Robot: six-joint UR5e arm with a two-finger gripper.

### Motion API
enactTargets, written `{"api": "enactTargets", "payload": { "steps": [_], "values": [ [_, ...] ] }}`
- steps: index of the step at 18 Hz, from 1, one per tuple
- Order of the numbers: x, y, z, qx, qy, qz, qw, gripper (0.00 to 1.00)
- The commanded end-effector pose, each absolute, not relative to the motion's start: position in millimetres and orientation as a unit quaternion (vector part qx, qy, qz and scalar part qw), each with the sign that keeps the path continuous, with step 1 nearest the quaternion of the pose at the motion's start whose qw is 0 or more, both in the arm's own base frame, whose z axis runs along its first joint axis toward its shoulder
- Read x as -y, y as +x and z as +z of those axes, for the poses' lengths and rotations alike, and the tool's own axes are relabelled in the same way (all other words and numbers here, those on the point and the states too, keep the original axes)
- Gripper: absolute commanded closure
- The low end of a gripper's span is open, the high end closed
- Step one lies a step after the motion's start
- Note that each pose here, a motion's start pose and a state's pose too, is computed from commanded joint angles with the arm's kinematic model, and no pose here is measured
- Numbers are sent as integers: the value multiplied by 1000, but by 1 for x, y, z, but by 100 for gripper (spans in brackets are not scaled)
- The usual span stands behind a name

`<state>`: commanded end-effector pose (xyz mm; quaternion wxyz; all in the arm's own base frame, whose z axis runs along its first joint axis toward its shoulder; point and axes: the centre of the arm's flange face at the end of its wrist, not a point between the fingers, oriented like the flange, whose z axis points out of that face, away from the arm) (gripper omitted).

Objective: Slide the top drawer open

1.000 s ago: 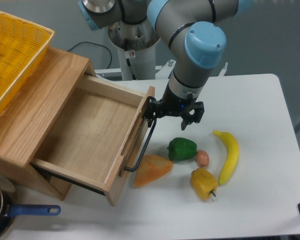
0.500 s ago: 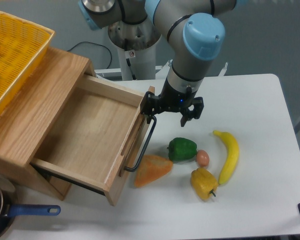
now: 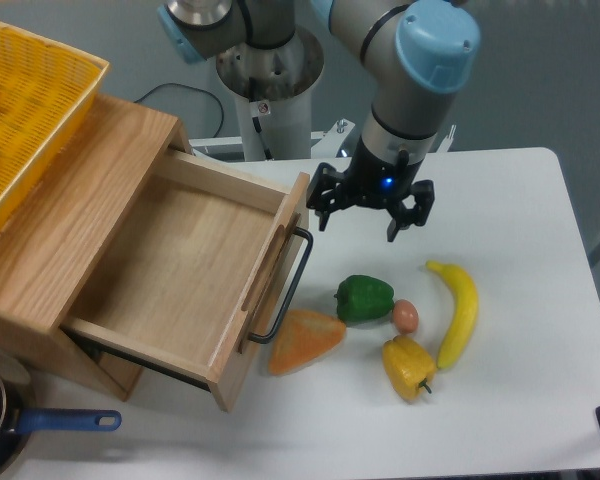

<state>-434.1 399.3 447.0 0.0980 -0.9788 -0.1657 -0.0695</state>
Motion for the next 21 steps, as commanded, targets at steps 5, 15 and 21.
{"api": "enactTargets", "payload": {
  "steps": [5,15,21],
  "values": [
    [-387,-438,439,108,-992,-38,51,0],
    [-377,-440,426,-7,-1000,-18,4,0],
    [-360,-454,421,-28,-999,-20,1,0]
  ]
}}
